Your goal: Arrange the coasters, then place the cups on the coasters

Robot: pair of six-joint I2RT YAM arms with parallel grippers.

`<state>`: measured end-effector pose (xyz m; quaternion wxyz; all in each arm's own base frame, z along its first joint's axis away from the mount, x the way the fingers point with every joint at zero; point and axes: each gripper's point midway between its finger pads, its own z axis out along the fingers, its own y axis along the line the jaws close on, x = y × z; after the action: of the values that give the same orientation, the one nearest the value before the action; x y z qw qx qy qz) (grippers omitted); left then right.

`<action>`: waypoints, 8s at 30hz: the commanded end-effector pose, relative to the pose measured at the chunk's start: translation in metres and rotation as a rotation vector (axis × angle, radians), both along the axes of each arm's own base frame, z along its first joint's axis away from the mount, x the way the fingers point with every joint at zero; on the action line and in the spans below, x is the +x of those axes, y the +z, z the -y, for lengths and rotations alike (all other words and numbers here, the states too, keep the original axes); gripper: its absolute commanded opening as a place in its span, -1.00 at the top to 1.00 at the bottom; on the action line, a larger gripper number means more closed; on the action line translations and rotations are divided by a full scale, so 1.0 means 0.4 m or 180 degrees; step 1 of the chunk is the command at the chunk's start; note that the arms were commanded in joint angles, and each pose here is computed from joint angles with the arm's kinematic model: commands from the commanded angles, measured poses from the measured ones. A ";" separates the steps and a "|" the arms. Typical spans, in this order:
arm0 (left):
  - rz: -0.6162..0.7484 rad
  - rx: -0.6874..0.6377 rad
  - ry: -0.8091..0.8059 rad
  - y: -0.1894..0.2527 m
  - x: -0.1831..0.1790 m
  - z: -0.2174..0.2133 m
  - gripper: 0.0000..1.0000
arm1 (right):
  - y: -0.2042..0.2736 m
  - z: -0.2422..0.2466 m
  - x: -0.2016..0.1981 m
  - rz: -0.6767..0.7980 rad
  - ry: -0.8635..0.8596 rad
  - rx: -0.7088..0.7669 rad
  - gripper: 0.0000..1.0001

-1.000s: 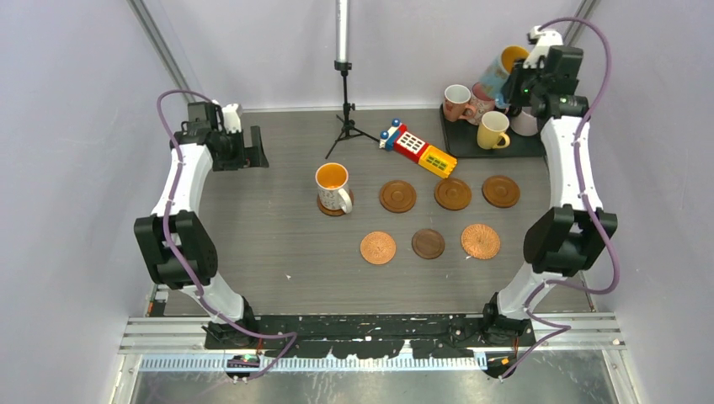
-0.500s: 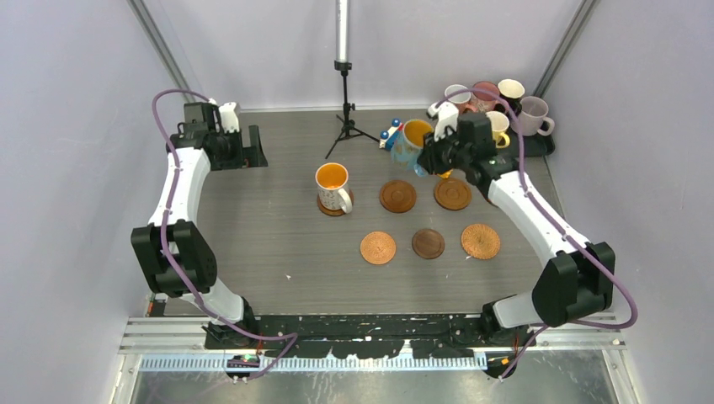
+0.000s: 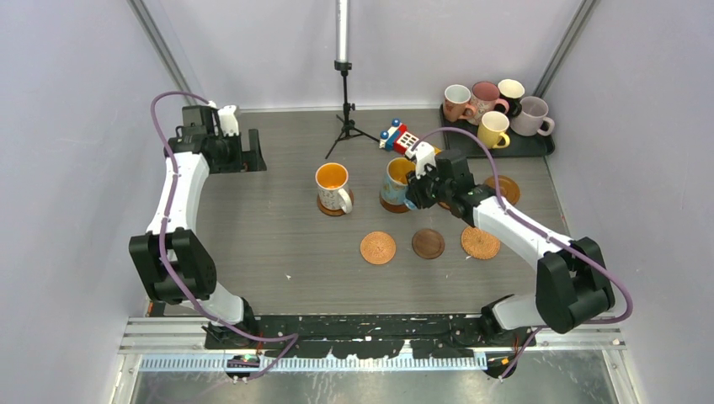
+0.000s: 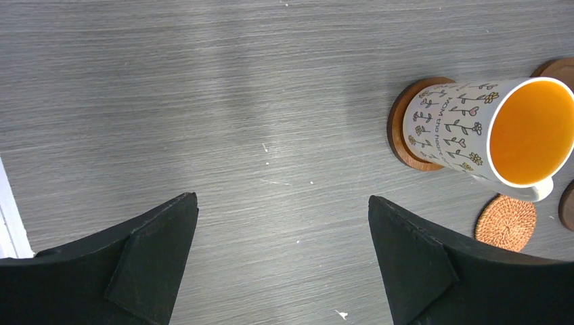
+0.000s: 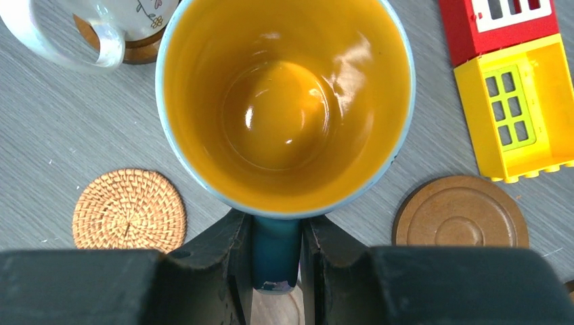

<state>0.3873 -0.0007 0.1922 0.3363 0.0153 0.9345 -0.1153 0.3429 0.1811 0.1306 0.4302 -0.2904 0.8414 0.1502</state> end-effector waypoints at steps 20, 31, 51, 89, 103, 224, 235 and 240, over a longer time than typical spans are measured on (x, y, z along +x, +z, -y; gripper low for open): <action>0.0071 0.0102 -0.0042 0.029 -0.015 -0.012 -0.99 | 0.064 -0.052 0.115 0.0641 0.0228 0.0018 0.99; 0.0055 0.0113 -0.0056 0.030 -0.008 -0.013 -0.99 | 0.038 -0.034 0.117 0.0572 0.0173 -0.0135 0.99; 0.0026 0.0078 -0.0059 0.029 0.003 -0.010 -1.00 | 0.015 -0.017 0.089 0.0409 0.0246 -0.0292 -0.05; -0.0065 -0.0027 -0.0005 -0.001 0.003 -0.003 -0.99 | 0.247 0.871 0.467 0.0162 -0.1952 0.0211 -0.40; -0.0154 0.0061 0.0011 -0.001 0.021 -0.018 -1.00 | 0.183 1.055 0.563 0.0346 -0.2202 -0.0166 -0.37; -0.0384 0.0098 -0.0002 -0.022 0.043 -0.029 -0.99 | 0.154 1.040 0.650 0.0909 -0.2346 -0.0095 1.00; -0.0339 0.0087 -0.0032 -0.019 0.051 -0.026 -0.99 | 0.245 1.029 0.621 0.1200 -0.2376 -0.0002 1.00; -0.0319 0.0075 -0.0054 -0.017 0.053 -0.023 -0.99 | 0.283 1.019 0.602 0.1297 -0.2357 0.0028 0.99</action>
<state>0.3975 0.0094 0.1680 0.2547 0.0085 0.9616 -0.1017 0.5685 -0.2219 0.1036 0.4727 0.0397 0.8798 -0.0299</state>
